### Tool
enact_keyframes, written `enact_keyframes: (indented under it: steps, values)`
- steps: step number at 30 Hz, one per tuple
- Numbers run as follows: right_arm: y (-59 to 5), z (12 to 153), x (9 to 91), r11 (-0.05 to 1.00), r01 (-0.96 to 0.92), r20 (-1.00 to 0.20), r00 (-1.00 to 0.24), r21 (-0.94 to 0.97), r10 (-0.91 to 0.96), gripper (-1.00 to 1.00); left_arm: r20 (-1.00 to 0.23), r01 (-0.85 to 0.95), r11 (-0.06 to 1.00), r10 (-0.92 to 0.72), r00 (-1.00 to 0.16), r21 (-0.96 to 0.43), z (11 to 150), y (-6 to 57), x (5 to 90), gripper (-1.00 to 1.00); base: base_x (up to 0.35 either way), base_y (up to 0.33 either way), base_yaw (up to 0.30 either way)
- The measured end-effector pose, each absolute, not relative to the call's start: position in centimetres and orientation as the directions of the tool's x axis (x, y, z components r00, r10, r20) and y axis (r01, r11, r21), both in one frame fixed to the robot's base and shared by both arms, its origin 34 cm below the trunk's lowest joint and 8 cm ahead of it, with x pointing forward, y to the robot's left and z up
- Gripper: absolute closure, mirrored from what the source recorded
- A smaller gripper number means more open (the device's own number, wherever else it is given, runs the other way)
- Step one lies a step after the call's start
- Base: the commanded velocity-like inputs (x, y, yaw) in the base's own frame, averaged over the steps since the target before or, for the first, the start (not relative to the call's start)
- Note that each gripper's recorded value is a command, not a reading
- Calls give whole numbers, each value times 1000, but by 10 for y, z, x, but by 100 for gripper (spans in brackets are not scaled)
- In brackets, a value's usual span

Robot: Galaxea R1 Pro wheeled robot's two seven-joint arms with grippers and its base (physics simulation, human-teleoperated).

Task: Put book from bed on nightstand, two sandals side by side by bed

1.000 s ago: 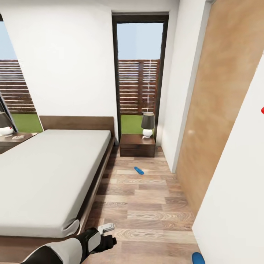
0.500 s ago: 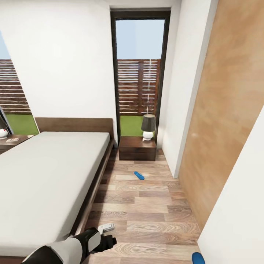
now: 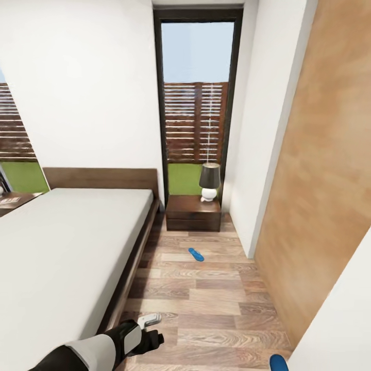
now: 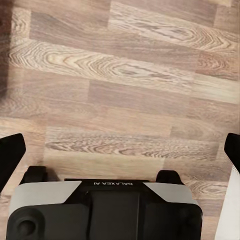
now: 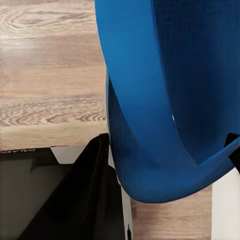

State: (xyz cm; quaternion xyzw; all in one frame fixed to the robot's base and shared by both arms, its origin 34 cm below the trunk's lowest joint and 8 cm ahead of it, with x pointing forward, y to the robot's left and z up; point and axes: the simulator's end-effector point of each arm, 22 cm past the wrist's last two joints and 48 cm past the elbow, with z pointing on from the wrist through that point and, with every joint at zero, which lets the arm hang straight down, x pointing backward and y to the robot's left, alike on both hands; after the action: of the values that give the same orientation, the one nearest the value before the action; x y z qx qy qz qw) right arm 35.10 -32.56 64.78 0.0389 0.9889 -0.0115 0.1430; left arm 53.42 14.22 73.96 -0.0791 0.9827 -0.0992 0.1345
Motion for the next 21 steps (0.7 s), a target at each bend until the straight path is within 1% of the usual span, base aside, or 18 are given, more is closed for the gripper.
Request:
enact_keyframes:
  steps: [21]
  values:
    - [-326, 648, 351, 997, 80, -283, -956, -12, 74, 100, -248, -129, 968, -182, -951, -217, 740, 142, 534, -100, 340, 0, 0]
